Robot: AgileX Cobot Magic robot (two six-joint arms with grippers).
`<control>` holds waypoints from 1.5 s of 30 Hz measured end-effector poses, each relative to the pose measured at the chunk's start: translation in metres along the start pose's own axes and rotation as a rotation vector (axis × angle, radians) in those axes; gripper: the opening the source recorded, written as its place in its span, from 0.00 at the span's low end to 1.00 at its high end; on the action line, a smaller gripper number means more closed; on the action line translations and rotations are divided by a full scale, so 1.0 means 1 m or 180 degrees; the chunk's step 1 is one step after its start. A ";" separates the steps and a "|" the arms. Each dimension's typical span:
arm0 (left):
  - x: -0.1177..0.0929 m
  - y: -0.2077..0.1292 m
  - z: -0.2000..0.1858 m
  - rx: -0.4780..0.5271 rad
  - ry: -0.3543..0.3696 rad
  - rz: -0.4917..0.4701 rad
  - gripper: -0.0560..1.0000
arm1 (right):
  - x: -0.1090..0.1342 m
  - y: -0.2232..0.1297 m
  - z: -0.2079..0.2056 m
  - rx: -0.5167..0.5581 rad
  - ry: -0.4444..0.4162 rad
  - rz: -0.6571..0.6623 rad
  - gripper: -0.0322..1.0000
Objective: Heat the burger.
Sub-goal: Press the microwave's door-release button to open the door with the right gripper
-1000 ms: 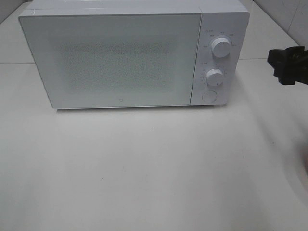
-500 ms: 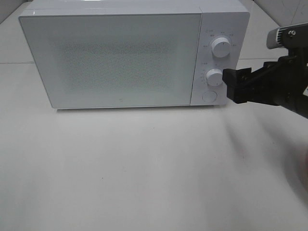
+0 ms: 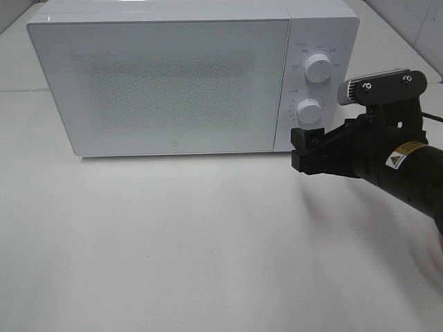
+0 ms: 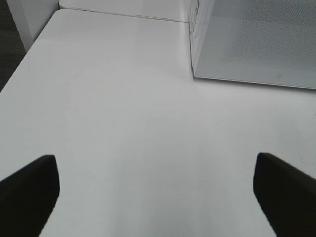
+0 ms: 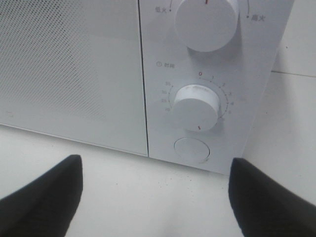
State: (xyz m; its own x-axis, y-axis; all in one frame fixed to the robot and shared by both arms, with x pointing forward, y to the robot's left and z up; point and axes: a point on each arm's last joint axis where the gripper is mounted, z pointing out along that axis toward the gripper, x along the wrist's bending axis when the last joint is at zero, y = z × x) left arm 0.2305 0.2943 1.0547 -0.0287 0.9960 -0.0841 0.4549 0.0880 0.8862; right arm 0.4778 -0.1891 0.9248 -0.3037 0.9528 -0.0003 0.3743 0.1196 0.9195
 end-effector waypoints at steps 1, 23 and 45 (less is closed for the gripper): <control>0.000 0.000 0.000 0.0000 0.0000 0.0000 0.99 | 0.003 -0.002 0.001 0.0017 -0.0006 0.0028 0.72; 0.000 0.000 0.000 0.0000 0.0000 0.0000 0.99 | 0.004 0.005 0.002 -0.0308 0.0118 0.3415 0.11; 0.000 0.000 0.000 0.0000 0.0000 0.0000 0.99 | -0.004 0.011 0.002 -0.0442 0.0325 0.4311 0.03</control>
State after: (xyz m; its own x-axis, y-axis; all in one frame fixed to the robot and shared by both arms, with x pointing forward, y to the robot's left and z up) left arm 0.2305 0.2943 1.0547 -0.0287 0.9960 -0.0841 0.4549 0.0880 0.8862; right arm 0.4853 -0.1907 0.9341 0.1622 0.2749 0.9477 0.3392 -0.9174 0.2081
